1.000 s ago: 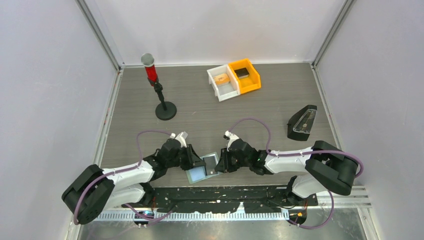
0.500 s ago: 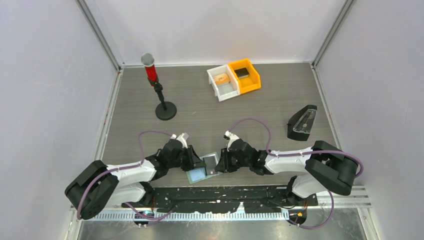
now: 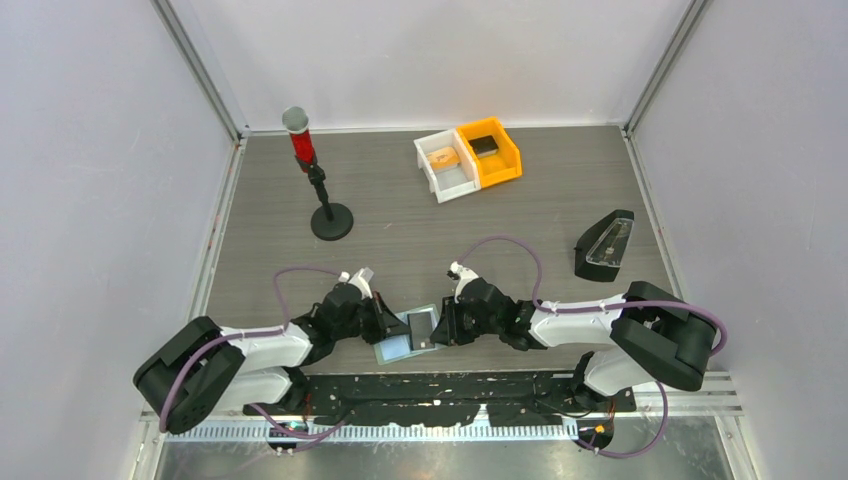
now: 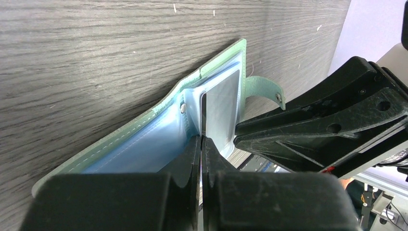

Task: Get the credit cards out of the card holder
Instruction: Remove the credit card from the card holder.

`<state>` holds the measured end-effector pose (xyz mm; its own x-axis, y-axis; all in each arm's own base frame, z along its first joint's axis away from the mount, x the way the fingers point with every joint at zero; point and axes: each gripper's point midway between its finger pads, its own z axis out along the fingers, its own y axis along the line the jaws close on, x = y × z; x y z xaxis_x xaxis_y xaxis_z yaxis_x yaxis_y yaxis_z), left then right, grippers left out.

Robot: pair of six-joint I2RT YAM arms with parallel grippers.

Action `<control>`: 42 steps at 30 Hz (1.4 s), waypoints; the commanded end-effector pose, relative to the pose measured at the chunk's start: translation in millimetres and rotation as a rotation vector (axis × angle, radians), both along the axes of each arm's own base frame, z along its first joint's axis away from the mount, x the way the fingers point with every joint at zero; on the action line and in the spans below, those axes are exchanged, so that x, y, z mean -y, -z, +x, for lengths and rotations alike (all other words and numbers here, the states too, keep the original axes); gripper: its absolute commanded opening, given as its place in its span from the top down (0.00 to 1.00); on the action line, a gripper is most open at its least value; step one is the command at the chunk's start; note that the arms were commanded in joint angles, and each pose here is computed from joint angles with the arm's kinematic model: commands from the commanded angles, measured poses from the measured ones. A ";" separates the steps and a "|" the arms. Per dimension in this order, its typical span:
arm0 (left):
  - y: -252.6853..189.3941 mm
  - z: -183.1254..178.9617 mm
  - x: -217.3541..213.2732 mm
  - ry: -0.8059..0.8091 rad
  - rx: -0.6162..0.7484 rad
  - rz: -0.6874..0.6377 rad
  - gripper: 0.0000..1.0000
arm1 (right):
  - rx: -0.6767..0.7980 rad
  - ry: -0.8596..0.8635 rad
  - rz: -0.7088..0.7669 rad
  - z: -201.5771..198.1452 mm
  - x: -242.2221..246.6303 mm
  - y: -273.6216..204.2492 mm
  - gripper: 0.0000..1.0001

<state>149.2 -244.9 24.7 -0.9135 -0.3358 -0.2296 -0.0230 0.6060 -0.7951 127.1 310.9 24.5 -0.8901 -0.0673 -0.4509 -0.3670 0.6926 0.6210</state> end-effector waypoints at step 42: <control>-46.0 -3.7 15.8 0.137 0.080 -0.040 1.00 | 0.079 0.006 0.012 22.7 -19.3 -21.6 0.70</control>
<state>136.4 -246.9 45.8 -0.9410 -0.2335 -0.2449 0.0474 0.6254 -0.7788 139.0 321.4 45.3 -0.8637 -0.0724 -0.4987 -0.4077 0.6821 0.6071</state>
